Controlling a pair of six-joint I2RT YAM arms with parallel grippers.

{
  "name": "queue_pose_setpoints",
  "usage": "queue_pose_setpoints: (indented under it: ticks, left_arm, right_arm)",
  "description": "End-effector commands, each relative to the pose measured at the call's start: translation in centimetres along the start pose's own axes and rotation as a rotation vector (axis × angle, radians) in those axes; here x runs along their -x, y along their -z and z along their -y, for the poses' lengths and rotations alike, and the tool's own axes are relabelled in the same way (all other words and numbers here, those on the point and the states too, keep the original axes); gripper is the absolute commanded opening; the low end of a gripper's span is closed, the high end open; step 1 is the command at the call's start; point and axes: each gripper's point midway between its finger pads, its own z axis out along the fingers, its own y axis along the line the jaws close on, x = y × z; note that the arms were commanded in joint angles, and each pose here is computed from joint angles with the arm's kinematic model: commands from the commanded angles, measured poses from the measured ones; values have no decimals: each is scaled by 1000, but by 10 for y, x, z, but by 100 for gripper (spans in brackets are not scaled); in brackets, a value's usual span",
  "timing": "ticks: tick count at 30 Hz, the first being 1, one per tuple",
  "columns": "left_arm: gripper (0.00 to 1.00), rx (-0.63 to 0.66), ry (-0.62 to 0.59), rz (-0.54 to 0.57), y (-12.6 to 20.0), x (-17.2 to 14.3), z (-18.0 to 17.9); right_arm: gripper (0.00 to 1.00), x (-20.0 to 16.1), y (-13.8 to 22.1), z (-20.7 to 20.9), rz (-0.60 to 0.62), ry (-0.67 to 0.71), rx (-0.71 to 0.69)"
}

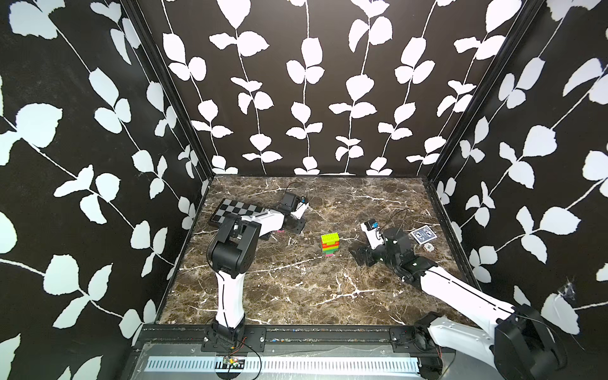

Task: Assemble a carrot with lego
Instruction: Pick up the lego brick from the center of the board.

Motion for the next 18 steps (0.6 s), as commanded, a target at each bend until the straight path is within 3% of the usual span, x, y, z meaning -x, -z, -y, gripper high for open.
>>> queue_pose_setpoints:
  ticks: [1, 8, 13, 18]
  left_arm:
    - [43, 0, 12, -24, -2, -11, 3]
    - [25, -17, -28, 77, 20, 10, 8]
    - [11, -91, -117, 162, 65, 28, 24]
    - [1, -181, -178, 189, 121, 29, 48]
  right_arm:
    - [88, 9, 2, -2, 32, 2, 3]
    - [89, 12, 4, 0, 36, -1, -14]
    - [92, 24, 15, 3, 56, -44, -11]
    - [92, 42, 22, 1, 42, -203, 102]
